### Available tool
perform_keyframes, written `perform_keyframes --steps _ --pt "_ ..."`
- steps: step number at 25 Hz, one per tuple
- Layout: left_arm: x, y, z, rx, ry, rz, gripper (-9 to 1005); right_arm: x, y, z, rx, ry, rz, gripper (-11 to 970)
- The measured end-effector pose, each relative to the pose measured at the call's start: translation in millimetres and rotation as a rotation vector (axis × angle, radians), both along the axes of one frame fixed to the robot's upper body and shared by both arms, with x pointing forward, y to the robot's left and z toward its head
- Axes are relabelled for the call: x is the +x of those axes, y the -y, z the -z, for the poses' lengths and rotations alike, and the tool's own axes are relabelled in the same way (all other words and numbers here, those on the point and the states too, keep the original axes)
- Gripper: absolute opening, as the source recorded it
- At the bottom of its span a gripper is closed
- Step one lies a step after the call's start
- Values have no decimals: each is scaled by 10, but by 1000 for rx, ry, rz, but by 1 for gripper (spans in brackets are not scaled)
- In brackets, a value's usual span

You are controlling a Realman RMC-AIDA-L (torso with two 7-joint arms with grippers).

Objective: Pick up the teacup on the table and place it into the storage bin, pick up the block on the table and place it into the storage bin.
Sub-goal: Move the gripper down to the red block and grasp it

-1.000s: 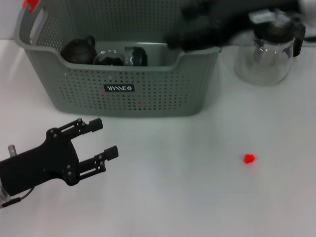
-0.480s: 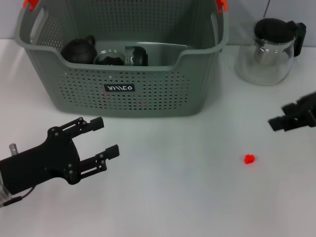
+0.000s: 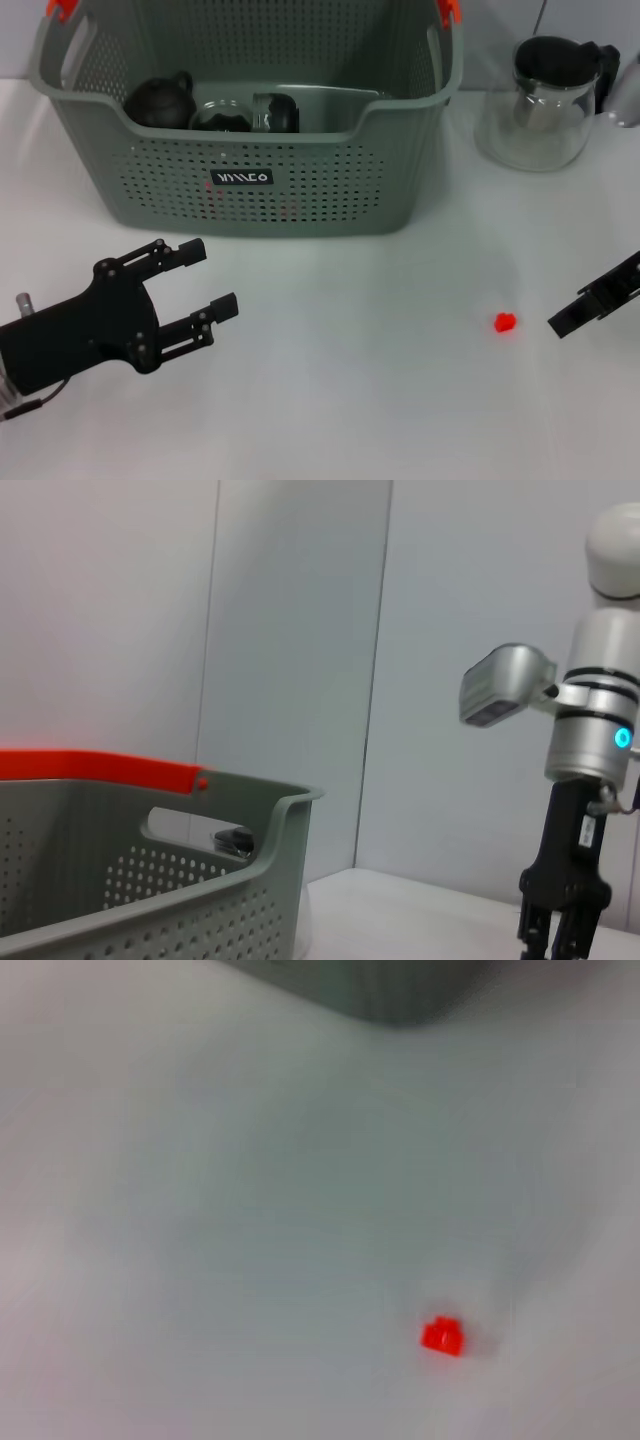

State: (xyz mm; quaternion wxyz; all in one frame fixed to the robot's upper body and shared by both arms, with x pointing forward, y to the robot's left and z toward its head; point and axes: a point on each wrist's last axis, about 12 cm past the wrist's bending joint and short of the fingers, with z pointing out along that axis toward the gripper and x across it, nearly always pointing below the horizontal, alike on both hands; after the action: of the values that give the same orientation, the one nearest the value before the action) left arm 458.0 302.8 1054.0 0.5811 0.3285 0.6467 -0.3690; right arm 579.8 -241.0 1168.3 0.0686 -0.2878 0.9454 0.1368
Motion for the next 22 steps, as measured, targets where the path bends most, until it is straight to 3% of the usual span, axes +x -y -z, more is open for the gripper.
perform_keyframes --steps 11,22 --pt "6 3 -3 0 2 0 732 153 -331 294 -82 -2 34 441" --pt "-2 -1 10 7 5 -6 732 250 -503 403 -101 -26 74 440"
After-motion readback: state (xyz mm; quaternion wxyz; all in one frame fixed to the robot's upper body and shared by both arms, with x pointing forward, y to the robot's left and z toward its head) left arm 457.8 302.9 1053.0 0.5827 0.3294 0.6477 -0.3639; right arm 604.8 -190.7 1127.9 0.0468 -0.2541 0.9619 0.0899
